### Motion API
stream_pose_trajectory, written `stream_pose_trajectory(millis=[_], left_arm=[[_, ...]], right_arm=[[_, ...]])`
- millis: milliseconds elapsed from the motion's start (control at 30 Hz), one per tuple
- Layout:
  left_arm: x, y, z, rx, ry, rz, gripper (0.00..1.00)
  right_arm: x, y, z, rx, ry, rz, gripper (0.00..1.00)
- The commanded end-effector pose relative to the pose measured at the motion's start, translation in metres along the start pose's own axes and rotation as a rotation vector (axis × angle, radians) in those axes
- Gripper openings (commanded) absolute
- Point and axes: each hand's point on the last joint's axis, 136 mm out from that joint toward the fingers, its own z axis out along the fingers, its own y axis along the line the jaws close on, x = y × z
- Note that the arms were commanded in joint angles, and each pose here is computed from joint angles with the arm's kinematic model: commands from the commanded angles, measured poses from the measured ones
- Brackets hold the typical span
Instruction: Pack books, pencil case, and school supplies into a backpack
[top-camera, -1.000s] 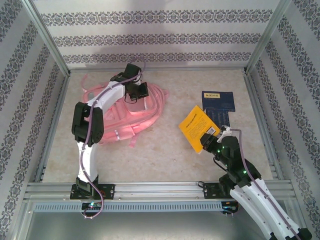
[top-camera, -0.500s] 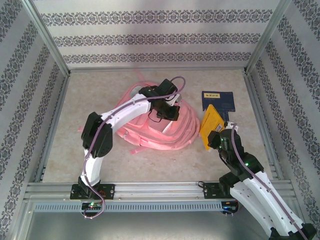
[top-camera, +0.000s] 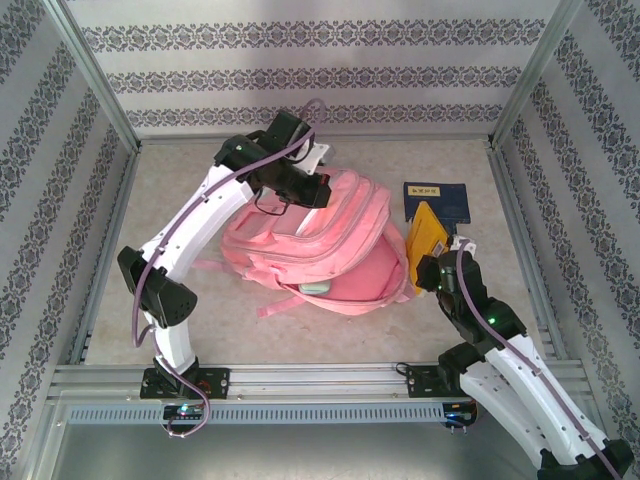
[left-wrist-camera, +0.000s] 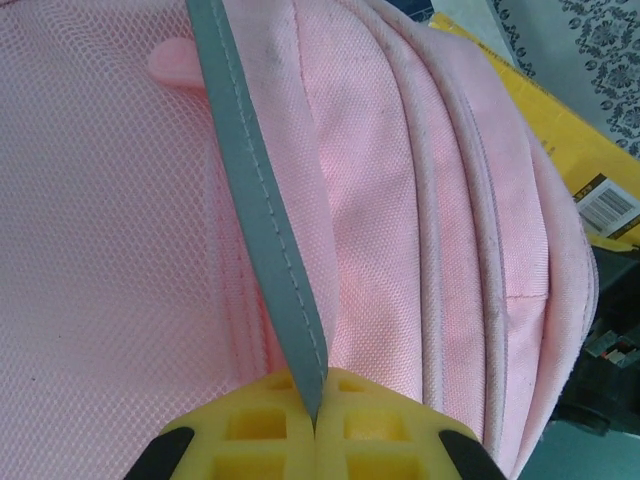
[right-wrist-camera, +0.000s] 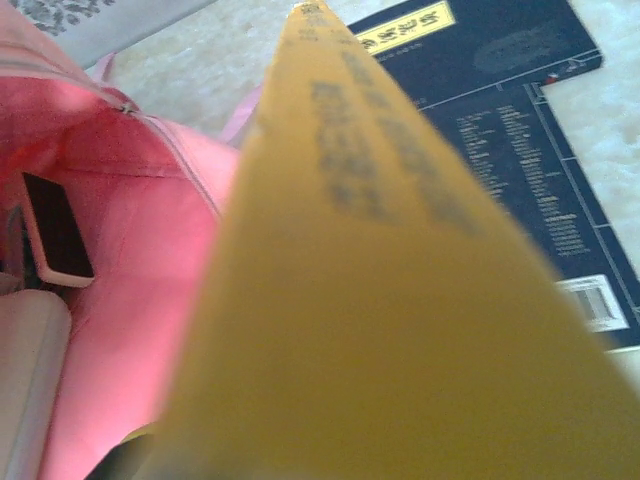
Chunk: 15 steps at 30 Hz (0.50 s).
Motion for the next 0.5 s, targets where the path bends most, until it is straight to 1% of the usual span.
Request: stream_pose_trajectory(millis=[0, 67, 233, 333, 467], left_arm=[[-0.015, -0.025, -0.051, 0.119, -0.113, 0.08, 0.0], [-0.022, -0.028, -0.059, 0.17, -0.145, 0.084, 0.0], [-0.044, -0.032, -0.08, 0.383, -0.24, 0.056, 0.0], [-0.054, -0.034, -0.09, 0.452, -0.271, 0.061, 0.0], [-0.058, -0.041, -0.095, 0.529, -0.252, 0.074, 0.0]], right_arm=[[-0.024, 0.052, -0.018, -0.229, -0.013, 0.004, 0.0], [-0.023, 0.062, -0.024, -0.283, 0.012, -0.013, 0.0], [-0.025, 0.079, -0.049, -0.381, 0.044, -0.069, 0.0], [-0.027, 0.09, -0.065, -0.454, 0.046, -0.072, 0.0], [-0.032, 0.073, -0.075, -0.373, 0.033, -0.054, 0.0]])
